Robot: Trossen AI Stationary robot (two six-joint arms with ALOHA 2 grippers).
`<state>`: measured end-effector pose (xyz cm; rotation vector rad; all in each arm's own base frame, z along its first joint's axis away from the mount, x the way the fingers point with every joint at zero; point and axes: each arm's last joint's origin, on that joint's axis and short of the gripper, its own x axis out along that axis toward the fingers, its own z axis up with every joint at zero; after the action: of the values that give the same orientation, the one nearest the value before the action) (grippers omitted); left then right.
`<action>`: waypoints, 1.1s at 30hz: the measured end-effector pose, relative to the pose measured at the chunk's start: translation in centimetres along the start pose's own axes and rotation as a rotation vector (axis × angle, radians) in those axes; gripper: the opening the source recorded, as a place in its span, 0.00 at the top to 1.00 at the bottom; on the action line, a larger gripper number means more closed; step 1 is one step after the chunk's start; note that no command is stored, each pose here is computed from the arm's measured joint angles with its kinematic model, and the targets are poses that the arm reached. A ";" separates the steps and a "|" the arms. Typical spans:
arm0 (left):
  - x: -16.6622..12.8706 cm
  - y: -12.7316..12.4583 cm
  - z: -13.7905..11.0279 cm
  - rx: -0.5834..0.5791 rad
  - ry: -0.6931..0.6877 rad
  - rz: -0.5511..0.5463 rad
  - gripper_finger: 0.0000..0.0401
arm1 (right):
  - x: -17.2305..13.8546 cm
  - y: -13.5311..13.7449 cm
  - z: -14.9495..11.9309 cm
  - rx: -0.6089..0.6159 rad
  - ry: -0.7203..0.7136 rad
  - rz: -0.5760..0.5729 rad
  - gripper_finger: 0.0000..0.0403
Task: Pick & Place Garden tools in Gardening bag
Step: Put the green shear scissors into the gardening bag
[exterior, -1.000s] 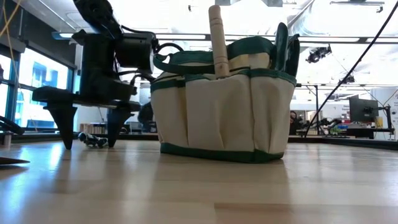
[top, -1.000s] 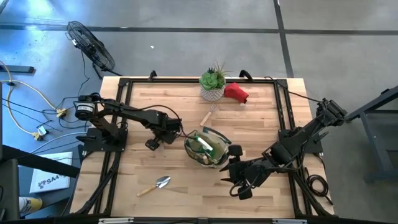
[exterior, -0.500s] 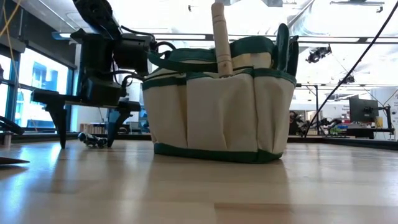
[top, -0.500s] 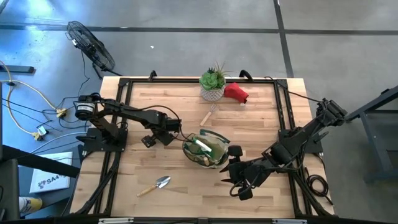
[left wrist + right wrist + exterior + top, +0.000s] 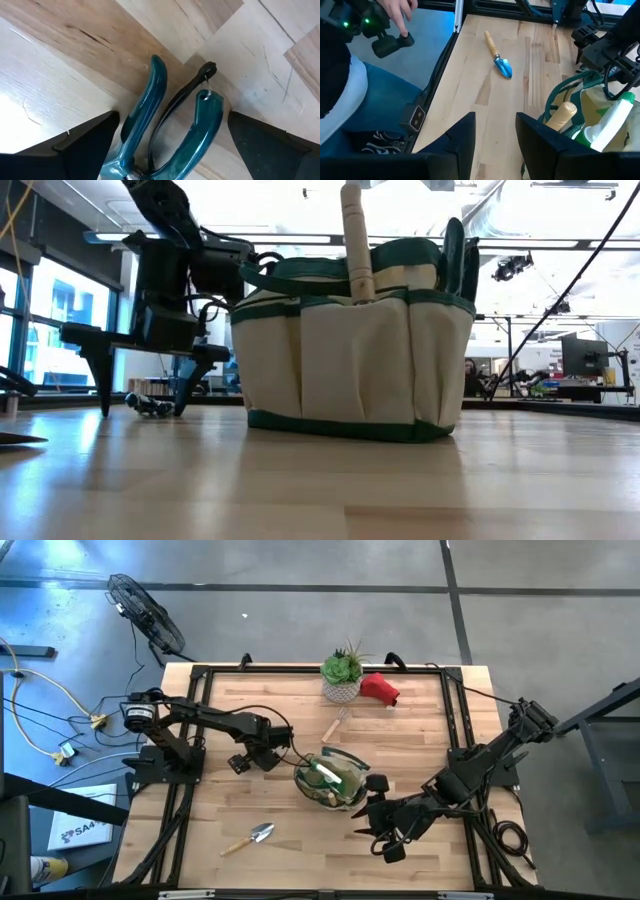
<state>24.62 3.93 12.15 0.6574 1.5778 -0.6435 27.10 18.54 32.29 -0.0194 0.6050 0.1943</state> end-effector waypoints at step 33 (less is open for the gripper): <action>0.1 0.4 0.4 -0.012 -0.065 0.022 0.47 | 0.2 -0.5 0.2 0.011 -0.004 -0.012 0.67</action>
<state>25.18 3.91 12.04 0.6377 1.5109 -0.6326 27.43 18.10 32.32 -0.0123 0.6015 0.1798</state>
